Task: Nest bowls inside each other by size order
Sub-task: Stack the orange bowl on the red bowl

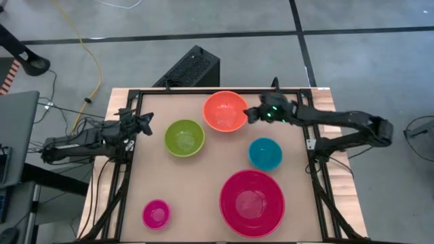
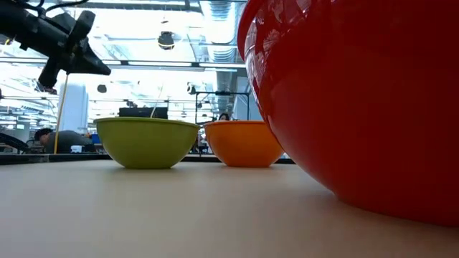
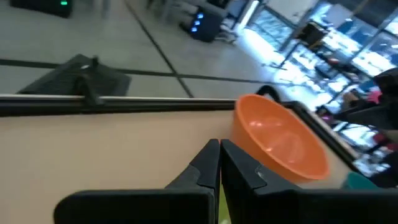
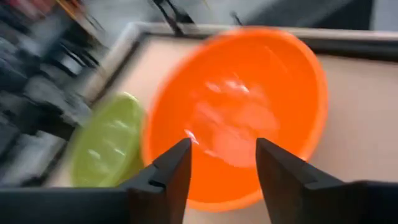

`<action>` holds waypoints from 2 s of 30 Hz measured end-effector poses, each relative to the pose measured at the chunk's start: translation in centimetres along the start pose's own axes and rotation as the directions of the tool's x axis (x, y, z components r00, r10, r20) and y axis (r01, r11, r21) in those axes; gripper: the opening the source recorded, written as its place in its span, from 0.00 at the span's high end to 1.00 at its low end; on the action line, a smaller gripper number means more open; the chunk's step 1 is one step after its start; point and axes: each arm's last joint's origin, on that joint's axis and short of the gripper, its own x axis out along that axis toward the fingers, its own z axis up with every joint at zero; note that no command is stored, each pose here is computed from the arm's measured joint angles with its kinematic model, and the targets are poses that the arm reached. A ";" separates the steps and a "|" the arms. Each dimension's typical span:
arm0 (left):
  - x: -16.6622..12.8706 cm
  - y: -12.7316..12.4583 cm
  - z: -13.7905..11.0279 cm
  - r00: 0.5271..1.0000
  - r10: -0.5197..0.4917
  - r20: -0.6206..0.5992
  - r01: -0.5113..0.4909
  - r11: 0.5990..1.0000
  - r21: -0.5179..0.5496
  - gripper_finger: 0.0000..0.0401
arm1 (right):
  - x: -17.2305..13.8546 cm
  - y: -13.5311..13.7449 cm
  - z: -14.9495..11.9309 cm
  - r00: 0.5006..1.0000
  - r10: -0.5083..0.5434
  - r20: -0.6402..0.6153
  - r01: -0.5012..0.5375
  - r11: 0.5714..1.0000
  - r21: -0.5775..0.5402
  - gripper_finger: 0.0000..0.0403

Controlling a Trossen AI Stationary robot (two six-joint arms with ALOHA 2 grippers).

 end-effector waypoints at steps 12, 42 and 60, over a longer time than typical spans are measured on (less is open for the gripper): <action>1.2 -0.1 -0.6 0.997 0.051 -0.064 -0.049 0.998 0.026 0.66 | 5.3 -1.3 4.7 0.942 -0.265 -0.203 0.259 0.964 -0.056 0.38; 1.2 0.2 -0.7 0.991 0.133 -0.028 -0.133 0.991 -0.002 0.52 | 7.5 -1.0 3.8 0.941 -0.276 -0.197 0.282 0.959 0.004 0.97; 1.1 0.5 -0.7 0.979 0.203 0.012 -0.203 0.979 0.028 0.52 | -8.0 9.3 0.4 0.901 0.300 -0.313 -0.290 0.954 0.078 0.97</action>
